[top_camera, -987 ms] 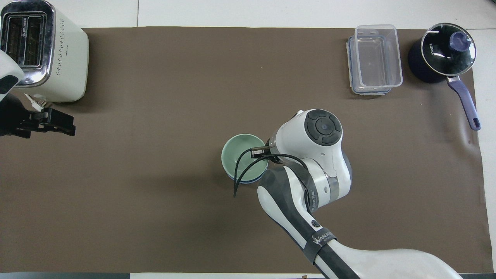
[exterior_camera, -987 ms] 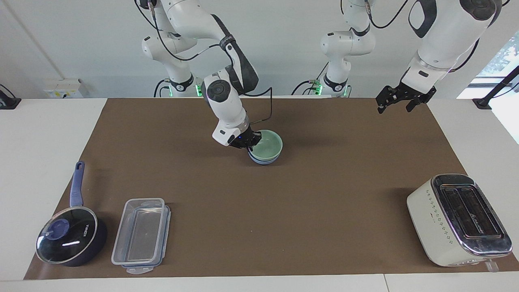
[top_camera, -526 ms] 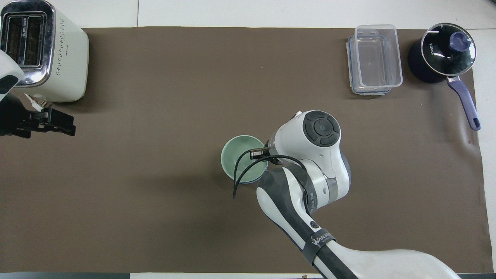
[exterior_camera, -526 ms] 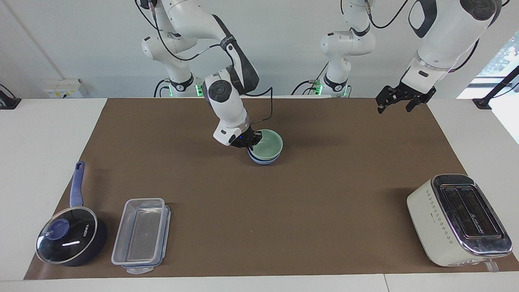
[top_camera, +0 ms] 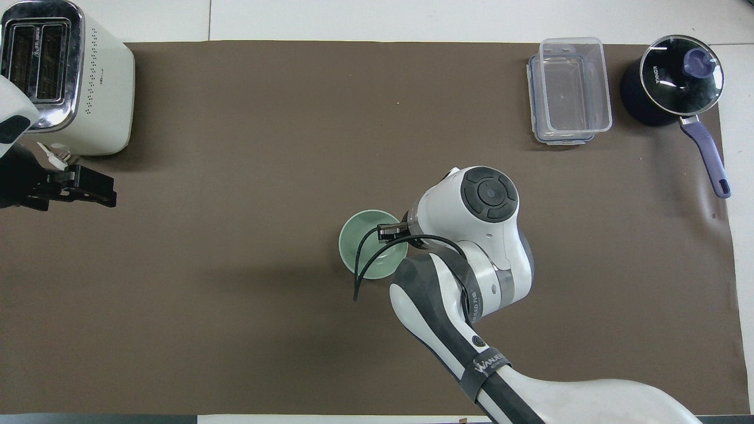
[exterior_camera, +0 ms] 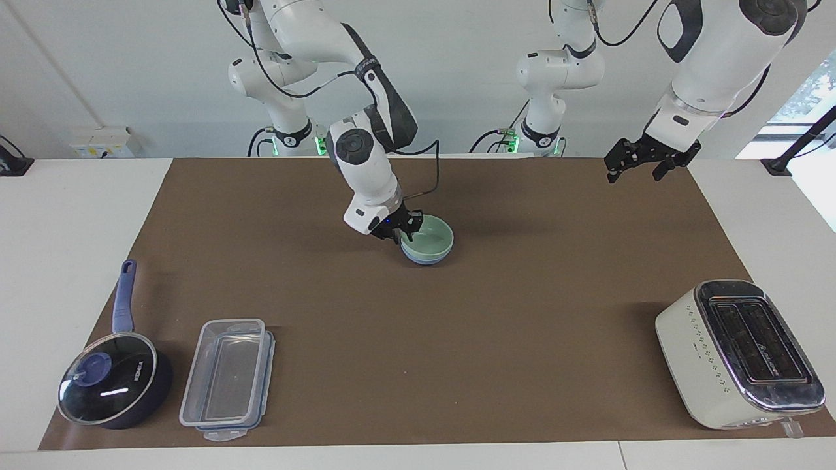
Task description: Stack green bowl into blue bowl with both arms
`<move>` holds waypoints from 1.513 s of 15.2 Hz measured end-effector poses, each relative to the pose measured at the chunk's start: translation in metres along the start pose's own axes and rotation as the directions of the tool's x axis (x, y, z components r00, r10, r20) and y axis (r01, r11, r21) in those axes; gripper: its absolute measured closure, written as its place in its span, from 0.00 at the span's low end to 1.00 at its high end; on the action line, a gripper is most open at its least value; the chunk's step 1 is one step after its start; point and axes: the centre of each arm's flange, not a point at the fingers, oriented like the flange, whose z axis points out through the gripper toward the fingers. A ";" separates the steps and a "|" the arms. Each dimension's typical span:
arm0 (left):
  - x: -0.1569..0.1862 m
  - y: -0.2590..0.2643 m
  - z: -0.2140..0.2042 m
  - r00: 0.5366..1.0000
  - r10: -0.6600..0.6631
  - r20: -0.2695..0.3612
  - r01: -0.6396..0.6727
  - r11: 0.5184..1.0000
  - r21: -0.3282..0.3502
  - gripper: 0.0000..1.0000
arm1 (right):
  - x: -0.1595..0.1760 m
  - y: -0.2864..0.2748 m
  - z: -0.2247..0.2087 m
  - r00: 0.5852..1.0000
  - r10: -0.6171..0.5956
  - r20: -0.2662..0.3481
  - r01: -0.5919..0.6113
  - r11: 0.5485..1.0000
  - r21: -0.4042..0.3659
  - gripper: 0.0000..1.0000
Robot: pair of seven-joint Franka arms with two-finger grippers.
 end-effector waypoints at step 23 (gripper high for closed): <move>0.000 0.005 -0.001 1.000 0.008 -0.009 -0.008 1.000 -0.006 0.00 | 0.011 0.223 -0.318 0.994 0.058 0.090 -0.031 0.959 -0.282 0.00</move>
